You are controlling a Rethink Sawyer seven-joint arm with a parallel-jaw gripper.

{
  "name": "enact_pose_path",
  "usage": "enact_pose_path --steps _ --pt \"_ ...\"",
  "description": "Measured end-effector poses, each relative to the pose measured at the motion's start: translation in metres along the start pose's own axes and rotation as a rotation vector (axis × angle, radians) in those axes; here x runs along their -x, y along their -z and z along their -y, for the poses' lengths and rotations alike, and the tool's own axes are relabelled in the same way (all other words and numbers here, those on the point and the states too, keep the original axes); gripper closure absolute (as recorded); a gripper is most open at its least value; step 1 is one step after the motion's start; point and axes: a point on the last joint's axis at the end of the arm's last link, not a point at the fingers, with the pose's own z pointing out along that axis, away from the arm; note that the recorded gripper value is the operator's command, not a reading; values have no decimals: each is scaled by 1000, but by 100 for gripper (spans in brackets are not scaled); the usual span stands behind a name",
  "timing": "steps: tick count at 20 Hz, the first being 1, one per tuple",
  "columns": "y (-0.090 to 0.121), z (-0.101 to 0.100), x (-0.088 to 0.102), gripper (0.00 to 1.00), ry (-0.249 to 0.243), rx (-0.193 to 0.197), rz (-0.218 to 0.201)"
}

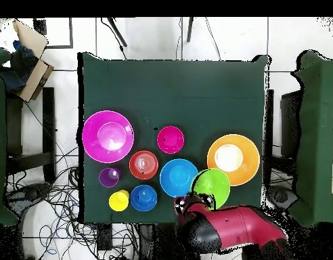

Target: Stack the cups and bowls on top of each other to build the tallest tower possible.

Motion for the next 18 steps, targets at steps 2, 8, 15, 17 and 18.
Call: enact_pose_path --steps 2,8,15,17,18 --pt "1 -7 2 100 16 -2 1" --pt "2 -24 6 100 58 -1 1" --pt "-2 -52 2 100 108 0 -25" --pt "-6 -62 -3 100 119 5 -46" --pt "-12 -72 -11 100 128 13 -71"
